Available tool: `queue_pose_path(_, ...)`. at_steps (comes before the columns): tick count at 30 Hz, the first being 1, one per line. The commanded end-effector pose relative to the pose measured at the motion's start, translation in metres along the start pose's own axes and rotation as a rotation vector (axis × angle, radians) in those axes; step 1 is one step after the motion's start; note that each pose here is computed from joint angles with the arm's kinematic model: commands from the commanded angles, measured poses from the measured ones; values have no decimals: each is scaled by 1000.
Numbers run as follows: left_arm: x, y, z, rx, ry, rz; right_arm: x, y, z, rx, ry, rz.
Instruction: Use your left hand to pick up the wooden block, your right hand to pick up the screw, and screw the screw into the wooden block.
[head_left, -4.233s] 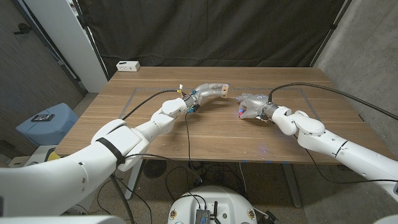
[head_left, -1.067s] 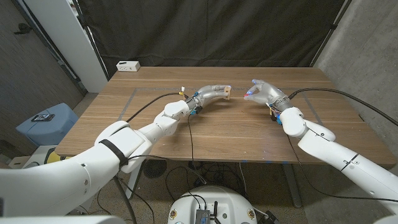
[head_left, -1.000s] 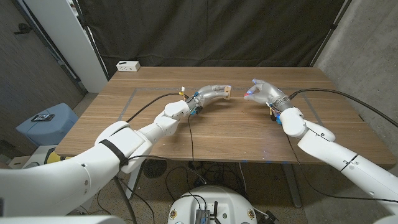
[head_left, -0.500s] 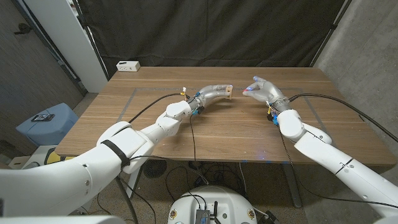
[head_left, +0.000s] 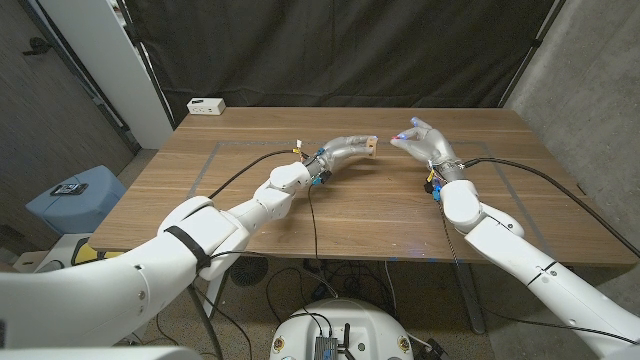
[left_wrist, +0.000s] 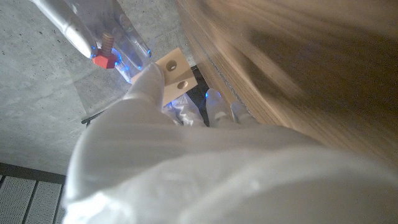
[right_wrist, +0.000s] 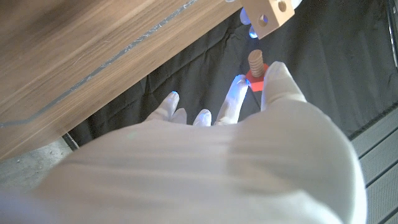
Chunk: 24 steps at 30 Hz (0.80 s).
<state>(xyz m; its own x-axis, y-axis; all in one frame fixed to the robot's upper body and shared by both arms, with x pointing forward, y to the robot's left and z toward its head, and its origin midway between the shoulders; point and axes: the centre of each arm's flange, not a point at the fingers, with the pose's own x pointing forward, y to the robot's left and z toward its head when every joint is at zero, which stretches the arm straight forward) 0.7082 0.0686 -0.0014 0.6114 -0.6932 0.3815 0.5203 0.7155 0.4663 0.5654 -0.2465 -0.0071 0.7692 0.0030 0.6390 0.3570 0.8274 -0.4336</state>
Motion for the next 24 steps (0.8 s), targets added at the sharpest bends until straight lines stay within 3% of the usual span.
queue_pose_path(1,-1,-9,-3,-24,-5,-3,2,8,6,99,-4,-76)
queue_pose_path(24,-3,-13,-1,-49,-37,41,10,22,12,173,-16,-163)
